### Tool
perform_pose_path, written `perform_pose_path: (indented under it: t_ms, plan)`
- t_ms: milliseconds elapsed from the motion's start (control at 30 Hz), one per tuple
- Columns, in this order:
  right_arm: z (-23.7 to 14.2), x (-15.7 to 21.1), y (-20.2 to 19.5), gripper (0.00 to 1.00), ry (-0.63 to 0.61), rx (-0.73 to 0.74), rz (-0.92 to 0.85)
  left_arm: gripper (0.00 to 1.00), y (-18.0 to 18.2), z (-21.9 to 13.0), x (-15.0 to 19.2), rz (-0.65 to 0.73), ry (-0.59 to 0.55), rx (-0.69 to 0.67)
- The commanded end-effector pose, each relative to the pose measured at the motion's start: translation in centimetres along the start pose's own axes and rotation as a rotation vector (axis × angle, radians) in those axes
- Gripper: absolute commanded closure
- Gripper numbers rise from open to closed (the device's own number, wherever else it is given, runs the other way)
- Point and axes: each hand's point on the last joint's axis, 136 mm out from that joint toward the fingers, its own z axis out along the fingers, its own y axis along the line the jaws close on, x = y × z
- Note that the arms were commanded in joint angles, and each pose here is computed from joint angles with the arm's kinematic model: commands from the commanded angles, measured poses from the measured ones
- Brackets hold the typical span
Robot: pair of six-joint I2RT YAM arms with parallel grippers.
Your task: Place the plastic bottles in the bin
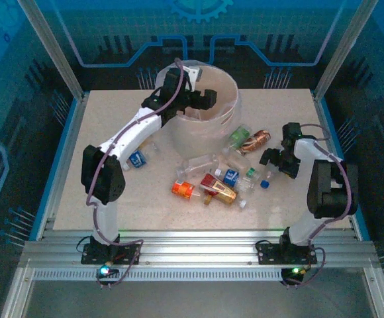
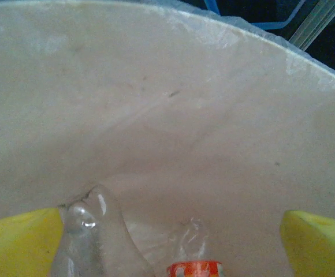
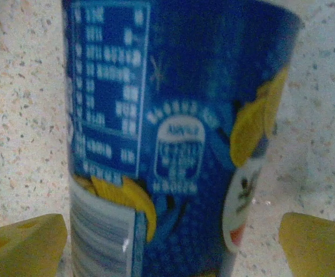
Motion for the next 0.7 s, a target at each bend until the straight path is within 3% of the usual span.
perform_pose_path:
  t_ms: [0,233,367,533,667]
  plan:
    - [0.4,-1.4,0.0,0.08,-0.02,0.006,0.011,0.01,-0.7,-3.9,-2.8,0.001,-0.066,0.007]
    - [1.8,-1.1,0.0,0.2,0.011,0.024,-0.004,0.01,-1.8,-7.5,-3.8,-0.036,-0.09,0.042]
    - [2.1,-0.7,0.0,0.33,0.022,0.034,-0.017,0.01,-2.7,-9.9,-4.4,-0.063,-0.124,0.08]
    - [1.4,-0.7,-0.1,0.49,0.0,0.043,-0.035,0.01,-3.4,-12.7,-5.1,-0.091,-0.177,0.116]
    - [-0.7,-1.1,0.0,0.55,-0.05,0.038,-0.061,0.01,-3.9,-14.7,-5.5,-0.109,-0.216,0.14]
